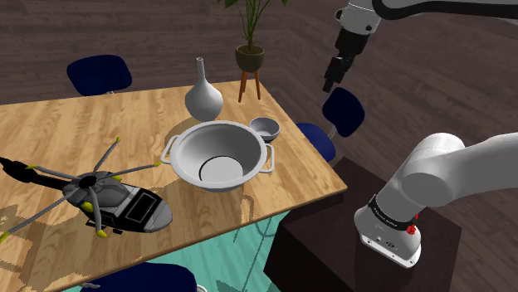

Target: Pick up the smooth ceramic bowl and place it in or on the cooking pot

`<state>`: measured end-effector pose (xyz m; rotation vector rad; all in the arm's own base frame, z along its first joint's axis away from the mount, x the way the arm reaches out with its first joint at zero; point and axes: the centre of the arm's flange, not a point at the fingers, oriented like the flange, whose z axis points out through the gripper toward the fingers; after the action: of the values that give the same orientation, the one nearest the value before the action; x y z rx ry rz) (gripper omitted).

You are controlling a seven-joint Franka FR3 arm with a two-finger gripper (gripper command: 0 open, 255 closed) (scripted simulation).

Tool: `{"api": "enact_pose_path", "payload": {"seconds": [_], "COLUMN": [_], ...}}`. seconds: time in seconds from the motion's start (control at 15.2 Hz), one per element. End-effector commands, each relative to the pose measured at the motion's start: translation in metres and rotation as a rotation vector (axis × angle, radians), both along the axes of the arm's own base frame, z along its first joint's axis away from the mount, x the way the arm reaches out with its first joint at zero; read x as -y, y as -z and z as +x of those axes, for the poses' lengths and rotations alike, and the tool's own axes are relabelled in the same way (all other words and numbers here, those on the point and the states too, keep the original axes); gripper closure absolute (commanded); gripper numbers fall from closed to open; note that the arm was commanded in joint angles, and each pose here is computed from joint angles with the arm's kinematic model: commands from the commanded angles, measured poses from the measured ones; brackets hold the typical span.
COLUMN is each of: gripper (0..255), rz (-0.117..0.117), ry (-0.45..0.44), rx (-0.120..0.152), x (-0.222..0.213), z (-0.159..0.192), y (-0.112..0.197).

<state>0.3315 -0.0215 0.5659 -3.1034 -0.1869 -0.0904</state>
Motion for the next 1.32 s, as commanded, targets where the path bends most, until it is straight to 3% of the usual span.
{"api": "enact_pose_path", "payload": {"seconds": [0.0,1.25], "gripper": [0,0], "rz": [0.000,0.007], "ry": [0.000,-0.038], "rx": [0.000,-0.043], "x": [0.000,0.035], "z": [0.000,0.183], "y": [0.000,0.175]}}
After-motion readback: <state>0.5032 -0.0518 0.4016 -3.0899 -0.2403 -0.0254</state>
